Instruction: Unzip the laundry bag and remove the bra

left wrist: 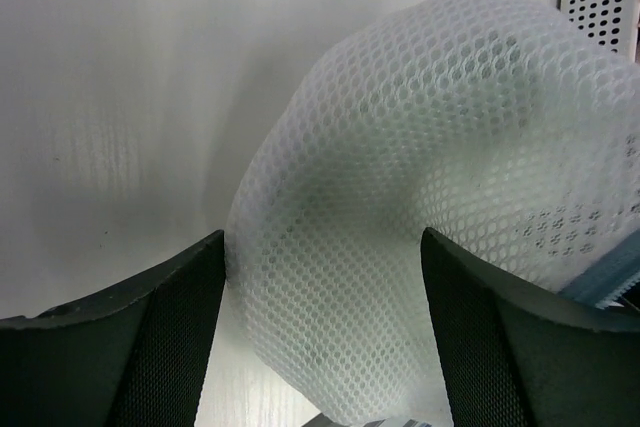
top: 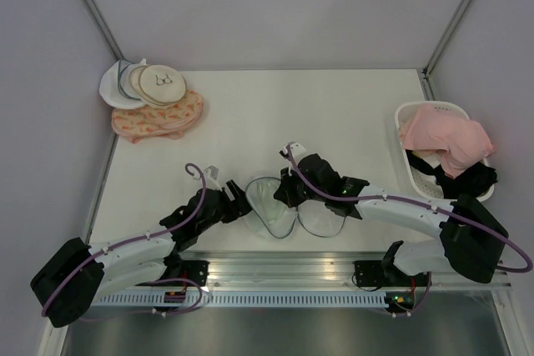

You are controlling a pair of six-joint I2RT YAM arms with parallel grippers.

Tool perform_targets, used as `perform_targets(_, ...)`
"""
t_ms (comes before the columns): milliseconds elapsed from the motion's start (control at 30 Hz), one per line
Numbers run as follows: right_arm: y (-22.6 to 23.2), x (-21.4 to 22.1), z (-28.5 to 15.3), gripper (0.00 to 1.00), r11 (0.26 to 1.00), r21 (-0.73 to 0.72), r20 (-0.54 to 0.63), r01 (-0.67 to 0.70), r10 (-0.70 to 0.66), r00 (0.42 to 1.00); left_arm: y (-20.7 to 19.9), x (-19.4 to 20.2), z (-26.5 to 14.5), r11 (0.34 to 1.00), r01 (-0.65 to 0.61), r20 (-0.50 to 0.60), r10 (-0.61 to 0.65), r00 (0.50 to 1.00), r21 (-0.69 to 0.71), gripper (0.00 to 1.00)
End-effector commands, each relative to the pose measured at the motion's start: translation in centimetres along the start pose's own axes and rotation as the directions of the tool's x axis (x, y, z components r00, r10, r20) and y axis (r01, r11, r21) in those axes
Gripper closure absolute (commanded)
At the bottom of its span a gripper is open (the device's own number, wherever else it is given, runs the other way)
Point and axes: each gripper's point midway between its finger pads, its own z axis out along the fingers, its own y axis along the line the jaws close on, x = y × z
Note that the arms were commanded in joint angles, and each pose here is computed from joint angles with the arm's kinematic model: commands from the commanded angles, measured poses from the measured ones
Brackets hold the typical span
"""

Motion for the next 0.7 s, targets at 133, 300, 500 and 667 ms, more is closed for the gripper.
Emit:
perform_targets(133,6.3,0.7,-4.3,1.00,0.918,-0.365,-0.063,0.152,-0.188,0.980,-1.2,-1.5,0.0,1.000,0.015,0.054,-0.016,0.998,0.018,0.18)
perform_targets(300,9.1,-0.3,-7.9,1.00,0.828,-0.511,0.049,0.232,-0.242,0.969,-0.9,-1.7,-0.1,1.000,0.012,0.066,-0.012,0.998,0.006,0.18)
perform_targets(500,10.4,-0.3,-9.2,1.00,0.777,-0.582,0.086,0.242,-0.237,0.968,-0.9,-1.7,-0.1,1.000,0.007,0.061,-0.007,0.998,0.002,0.18)
perform_targets(667,10.2,-0.4,-8.8,0.99,0.792,-0.566,0.074,0.229,-0.228,0.971,-0.6,-1.5,-0.1,1.000,0.009,0.055,-0.009,0.998,-0.006,0.18)
